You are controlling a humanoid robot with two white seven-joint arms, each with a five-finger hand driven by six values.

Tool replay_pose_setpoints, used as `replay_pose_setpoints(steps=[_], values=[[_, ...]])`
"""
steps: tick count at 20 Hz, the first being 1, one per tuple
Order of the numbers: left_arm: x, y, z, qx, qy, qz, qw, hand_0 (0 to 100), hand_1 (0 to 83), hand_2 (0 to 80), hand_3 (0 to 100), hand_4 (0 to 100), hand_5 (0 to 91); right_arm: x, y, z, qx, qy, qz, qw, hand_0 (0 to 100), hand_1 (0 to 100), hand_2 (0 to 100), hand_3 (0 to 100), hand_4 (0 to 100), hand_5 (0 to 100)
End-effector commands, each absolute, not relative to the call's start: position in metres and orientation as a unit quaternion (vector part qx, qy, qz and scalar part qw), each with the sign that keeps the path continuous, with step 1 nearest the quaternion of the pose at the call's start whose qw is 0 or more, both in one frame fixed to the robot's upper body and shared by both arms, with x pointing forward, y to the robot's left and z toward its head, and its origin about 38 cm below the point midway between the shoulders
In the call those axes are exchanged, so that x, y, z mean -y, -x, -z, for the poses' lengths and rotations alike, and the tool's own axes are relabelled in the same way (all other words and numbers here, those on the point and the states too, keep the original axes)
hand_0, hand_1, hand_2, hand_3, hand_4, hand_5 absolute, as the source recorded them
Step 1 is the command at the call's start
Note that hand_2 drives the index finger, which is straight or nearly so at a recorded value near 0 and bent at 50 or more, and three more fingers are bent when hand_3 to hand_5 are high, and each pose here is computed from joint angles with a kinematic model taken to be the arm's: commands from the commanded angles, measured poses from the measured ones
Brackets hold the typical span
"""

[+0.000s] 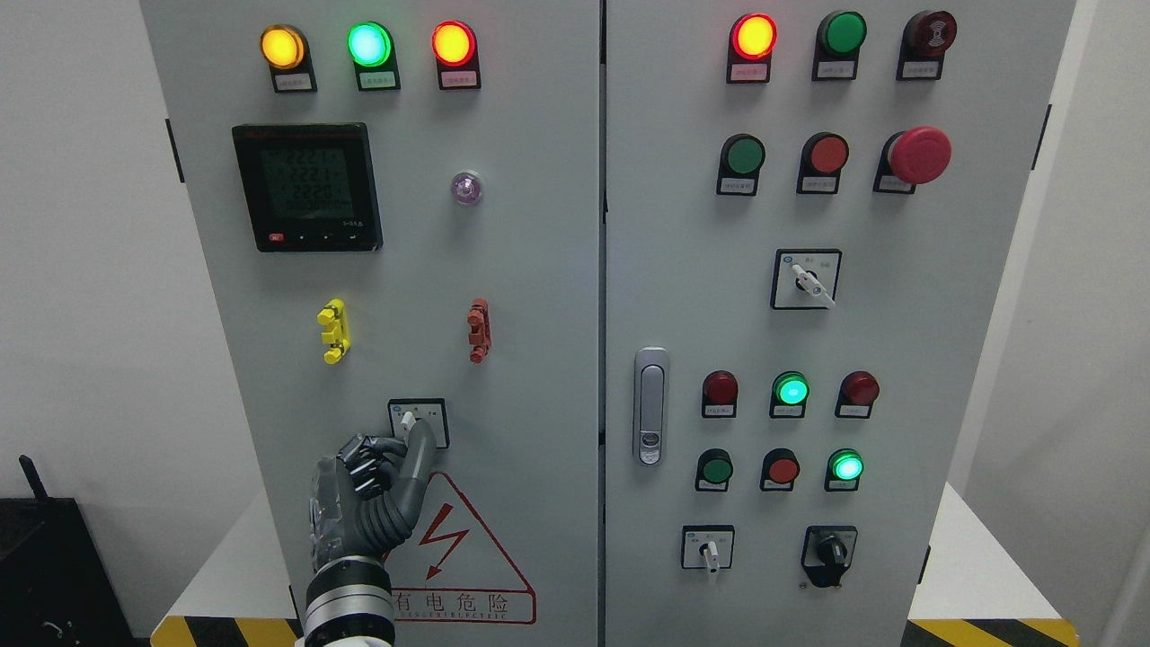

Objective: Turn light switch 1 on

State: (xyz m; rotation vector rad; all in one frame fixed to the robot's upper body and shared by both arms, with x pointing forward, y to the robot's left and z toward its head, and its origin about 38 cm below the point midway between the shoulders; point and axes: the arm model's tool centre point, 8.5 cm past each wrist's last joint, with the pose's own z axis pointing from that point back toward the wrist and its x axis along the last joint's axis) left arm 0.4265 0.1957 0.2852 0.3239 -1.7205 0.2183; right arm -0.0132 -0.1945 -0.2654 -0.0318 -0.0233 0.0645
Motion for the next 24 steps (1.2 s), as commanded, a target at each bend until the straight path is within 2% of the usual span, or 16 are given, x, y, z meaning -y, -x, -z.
replay_pose_setpoints(steps=[1,24], values=[[-0.1950,-0.4268,-0.2852,0.753,-0.141,-0.094,0.636,78,56.4,64.1,100,98,89.4,0.1944,0.0134,0.2654,0.011,0.015,-0.020,1.000,0,0,0,0,0,0],[-0.1939,-0.4277,-0.2836,0.752,-0.136,-0.094,0.639,84,50.2,64.4,100,98,89.4,0.1944,0.0134,0.2654,0.011,0.015,-0.020,1.000,0,0,0,0,0,0]])
